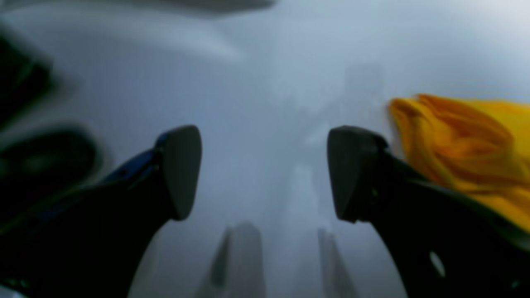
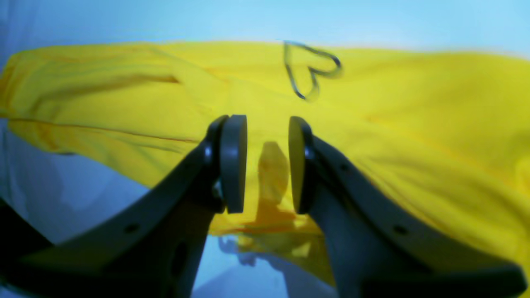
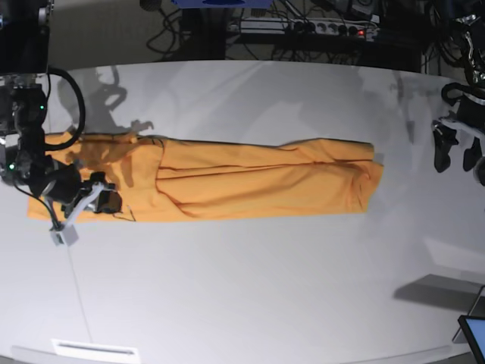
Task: Fold the T-shirt properly
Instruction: 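Open the left gripper and lift it away from the folded shirt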
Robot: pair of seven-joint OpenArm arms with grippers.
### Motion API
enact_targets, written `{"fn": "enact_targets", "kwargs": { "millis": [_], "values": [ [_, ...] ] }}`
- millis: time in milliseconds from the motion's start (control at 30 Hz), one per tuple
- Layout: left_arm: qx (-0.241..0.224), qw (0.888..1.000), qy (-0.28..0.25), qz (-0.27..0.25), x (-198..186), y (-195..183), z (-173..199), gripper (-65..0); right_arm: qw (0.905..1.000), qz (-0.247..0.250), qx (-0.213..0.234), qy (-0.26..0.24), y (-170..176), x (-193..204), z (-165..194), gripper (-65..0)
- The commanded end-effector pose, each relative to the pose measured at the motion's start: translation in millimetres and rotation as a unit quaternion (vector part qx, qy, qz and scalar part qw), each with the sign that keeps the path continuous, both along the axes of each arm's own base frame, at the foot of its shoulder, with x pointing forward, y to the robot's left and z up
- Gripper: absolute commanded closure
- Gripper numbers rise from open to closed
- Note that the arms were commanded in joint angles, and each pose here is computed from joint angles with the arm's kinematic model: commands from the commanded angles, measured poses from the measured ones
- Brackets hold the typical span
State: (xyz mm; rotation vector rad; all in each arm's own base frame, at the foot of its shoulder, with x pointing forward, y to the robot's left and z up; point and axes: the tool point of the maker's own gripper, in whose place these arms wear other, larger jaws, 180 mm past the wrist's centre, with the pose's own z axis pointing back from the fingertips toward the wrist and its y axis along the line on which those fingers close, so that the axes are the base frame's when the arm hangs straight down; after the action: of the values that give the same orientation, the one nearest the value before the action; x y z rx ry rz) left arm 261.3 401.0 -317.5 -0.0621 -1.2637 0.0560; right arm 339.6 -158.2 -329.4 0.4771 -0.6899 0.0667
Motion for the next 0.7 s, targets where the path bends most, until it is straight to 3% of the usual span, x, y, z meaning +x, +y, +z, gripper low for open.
{"fn": "enact_targets", "kwargs": {
  "millis": [0,133,300,667],
  "values": [
    [-0.001,0.999,-0.03,-0.018,11,0,21,-47.0,0.9996,0.001,0.0,-0.03,-3,9,19,-17.3],
    [-0.057,0.998,-0.013,-0.039,16,-14,11,-47.0,0.9992,0.007,-0.002,-0.039,1,9,25,-17.3],
    [-0.122,0.992,-0.03,-0.034,21,-19,19,-47.0,0.9993,0.007,-0.002,-0.038,1,8,24,-17.3],
    [-0.182,0.981,0.053,-0.032,29,-37,-23,-47.0,0.9994,0.007,-0.001,-0.035,1,8,22,-17.3]
  ]
}}
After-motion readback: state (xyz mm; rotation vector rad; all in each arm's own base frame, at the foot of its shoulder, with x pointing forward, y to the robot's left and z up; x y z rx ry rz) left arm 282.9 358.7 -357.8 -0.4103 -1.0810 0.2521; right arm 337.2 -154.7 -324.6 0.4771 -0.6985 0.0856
